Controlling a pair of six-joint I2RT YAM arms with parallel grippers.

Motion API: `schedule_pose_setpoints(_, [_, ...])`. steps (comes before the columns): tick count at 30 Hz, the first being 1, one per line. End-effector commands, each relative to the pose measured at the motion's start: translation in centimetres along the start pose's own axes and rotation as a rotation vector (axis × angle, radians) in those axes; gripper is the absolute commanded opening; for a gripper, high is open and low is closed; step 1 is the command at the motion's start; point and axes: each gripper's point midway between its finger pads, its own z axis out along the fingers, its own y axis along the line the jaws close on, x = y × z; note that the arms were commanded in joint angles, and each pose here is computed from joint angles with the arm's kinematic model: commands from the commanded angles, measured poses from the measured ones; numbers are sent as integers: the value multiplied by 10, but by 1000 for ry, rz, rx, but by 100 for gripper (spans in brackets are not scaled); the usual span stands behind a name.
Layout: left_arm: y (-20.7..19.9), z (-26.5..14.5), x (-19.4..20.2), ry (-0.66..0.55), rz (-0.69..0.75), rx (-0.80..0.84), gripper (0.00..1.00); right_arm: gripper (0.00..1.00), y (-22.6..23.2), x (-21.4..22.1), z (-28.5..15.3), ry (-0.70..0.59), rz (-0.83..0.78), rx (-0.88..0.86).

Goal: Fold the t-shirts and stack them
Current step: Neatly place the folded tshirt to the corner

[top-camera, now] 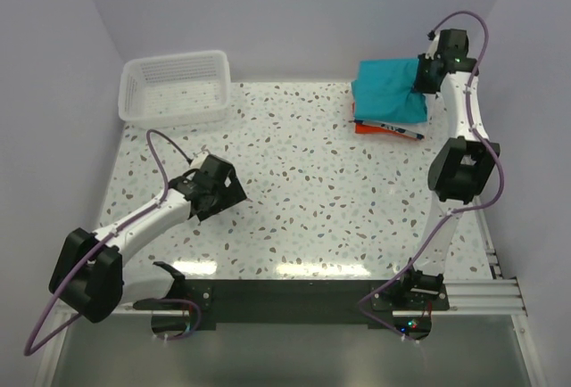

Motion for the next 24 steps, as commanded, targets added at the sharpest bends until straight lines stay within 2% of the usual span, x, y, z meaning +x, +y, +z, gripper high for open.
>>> schedule_pose_setpoints(1, [-17,-5,-19,-45,-3,41,100,1,-5,-6,4,-27,28,-10])
schedule_pose_setpoints(16, [-17,-3,-17,-39,-3,39,100,3,-26,19,19,62,79,29])
schedule_pose_setpoints(19, [-17,-2,-15,-33,-4,36,100,9,-30,19,21,59,82,41])
schedule_pose_setpoints(20, [-16,-1,-16,-32,-5,34,100,21,-32,19,21,57,89,45])
schedule_pose_setpoints(21, [-16,-1,-15,-31,-5,35,100,27,-33,17,21,54,91,51])
schedule_pose_setpoints(22, [-16,0,-14,-27,-1,31,100,42,-34,16,21,50,96,57])
schedule_pose_setpoints(23, [-17,-1,-15,-28,-4,34,100,98,-36,16,21,50,99,67])
schedule_pose_setpoints(24, [-17,0,-14,-27,-1,33,100,99,-37,14,20,44,105,76])
